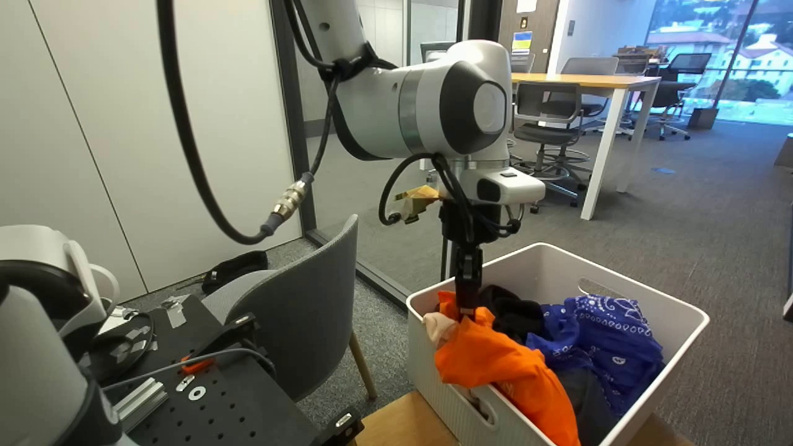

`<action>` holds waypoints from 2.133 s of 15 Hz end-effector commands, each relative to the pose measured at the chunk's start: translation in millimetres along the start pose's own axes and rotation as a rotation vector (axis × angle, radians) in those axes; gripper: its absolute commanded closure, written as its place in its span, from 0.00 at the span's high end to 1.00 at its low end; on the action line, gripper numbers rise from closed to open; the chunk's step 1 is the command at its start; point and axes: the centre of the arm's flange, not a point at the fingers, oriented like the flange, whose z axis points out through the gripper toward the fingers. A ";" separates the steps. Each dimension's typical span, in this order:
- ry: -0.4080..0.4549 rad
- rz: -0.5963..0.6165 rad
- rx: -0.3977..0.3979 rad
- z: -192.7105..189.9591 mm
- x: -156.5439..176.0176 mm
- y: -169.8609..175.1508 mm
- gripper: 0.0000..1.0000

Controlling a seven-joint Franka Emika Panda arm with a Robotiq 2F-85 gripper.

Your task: Pick up the clothes from the headrest of the chair and put them in the box

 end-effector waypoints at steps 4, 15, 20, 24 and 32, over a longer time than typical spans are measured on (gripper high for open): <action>-0.059 -0.057 0.040 -14.5 -10.4 -7.5 0.80; -0.193 -0.564 0.090 -148.0 -103.0 36.5 1.00; -0.123 -0.836 0.069 -226.0 -156.4 79.6 1.00; -0.029 -0.982 0.076 -283.5 -210.6 122.6 1.00; 0.191 -1.087 0.324 -313.3 -235.1 160.3 1.00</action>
